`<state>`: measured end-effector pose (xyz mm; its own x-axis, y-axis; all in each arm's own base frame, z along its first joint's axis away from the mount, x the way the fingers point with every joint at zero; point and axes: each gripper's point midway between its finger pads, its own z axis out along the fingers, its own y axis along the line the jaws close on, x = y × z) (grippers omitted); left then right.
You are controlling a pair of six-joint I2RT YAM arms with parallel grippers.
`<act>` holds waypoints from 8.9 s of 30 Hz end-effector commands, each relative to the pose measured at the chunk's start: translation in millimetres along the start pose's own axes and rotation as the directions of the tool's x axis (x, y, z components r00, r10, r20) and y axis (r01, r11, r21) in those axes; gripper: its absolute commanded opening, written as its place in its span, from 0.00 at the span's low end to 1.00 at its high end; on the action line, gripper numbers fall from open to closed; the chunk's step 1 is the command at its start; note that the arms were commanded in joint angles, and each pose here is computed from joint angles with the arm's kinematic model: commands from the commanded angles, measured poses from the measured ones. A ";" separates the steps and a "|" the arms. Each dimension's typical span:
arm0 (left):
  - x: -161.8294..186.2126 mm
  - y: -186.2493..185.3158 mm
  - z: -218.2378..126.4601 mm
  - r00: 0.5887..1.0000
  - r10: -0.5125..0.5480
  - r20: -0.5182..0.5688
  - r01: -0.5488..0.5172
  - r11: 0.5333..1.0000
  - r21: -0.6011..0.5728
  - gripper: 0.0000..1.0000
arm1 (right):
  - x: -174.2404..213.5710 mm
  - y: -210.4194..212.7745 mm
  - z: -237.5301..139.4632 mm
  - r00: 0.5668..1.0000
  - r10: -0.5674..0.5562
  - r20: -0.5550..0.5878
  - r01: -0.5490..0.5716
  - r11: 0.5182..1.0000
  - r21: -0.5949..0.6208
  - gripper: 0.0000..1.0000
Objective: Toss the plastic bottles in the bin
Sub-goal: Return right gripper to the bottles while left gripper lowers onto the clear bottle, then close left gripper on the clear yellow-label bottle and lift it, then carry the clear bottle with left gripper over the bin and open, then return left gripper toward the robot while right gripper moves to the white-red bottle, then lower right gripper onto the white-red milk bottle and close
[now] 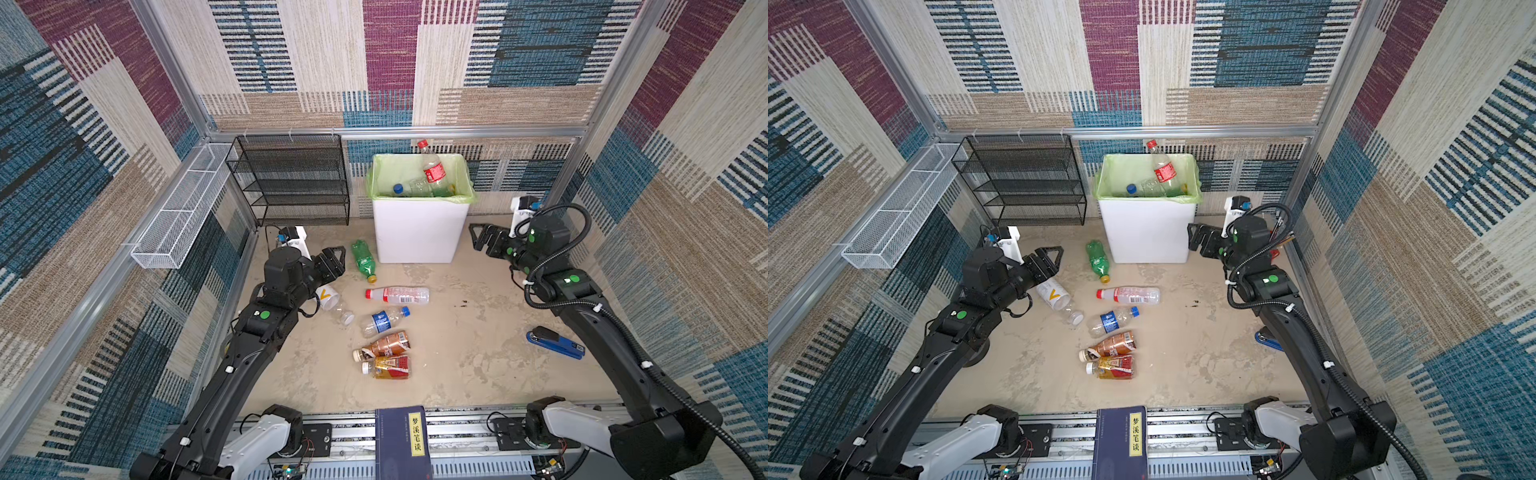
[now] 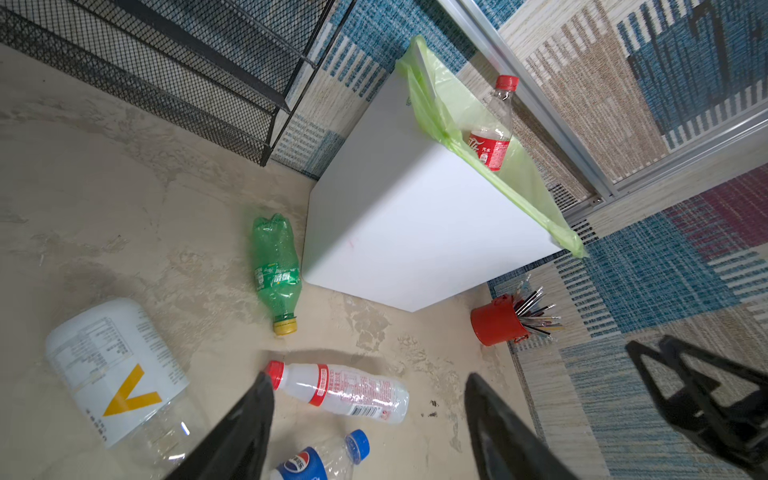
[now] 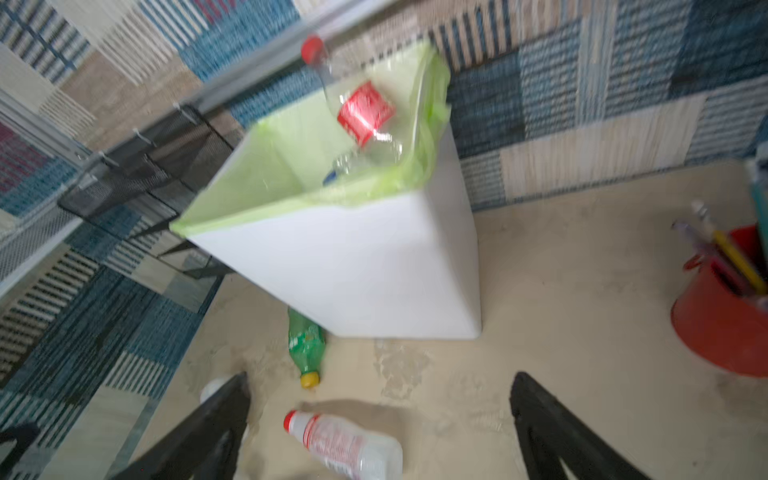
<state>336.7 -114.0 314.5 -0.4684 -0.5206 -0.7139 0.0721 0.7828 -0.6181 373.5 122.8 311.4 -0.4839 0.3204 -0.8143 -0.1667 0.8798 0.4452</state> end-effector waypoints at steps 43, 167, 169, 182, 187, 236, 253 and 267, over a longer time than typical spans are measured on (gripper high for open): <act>115.6 136.1 -47.0 0.831 -0.522 -0.191 0.328 0.738 -0.590 0.82 | 227.7 52.0 -7.6 0.749 0.202 -0.631 -0.188 0.978 0.091 0.73; -248.4 -272.2 -41.9 0.551 0.058 0.833 -0.614 0.704 0.357 0.96 | 142.1 -10.9 8.8 0.914 0.148 -0.378 -0.159 0.987 0.002 0.77; -224.3 -245.3 -33.6 0.602 0.103 0.792 -0.576 0.743 0.341 0.96 | 145.5 -11.4 7.4 0.911 0.152 -0.384 -0.164 0.986 0.001 0.77; -34.0 -36.1 -33.2 0.923 0.141 0.358 -0.198 0.972 0.130 0.87 | 179.3 -9.9 -4.2 0.863 0.201 -0.464 -0.242 0.970 -0.031 0.76; -9.4 9.5 -56.9 0.942 0.094 0.322 -0.103 0.995 0.011 0.87 | 192.5 -8.6 -1.2 0.832 0.211 -0.513 -0.265 0.963 -0.035 0.76; 67.0 97.9 -78.0 0.963 -0.170 0.207 0.207 0.963 -0.174 0.84 | 199.7 78.1 126.5 0.558 -0.608 -0.564 0.543 0.782 -0.306 0.80; 73.1 104.8 -75.6 0.961 -0.188 0.203 0.227 0.955 -0.192 0.85 | 250.8 79.3 172.3 0.436 -0.645 -0.628 0.589 0.732 -0.342 0.84; 72.4 107.1 -79.8 0.961 -0.181 0.210 0.224 0.953 -0.203 0.84 | 270.5 47.7 185.3 0.395 -0.587 -0.707 0.630 0.733 -0.256 0.73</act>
<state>242.0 -44.9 225.5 -0.2869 -0.7096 -0.6436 -0.1933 0.7009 -0.6866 391.5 324.7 45.2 -0.6814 -0.6509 -0.3345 -0.6718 0.7377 -0.0669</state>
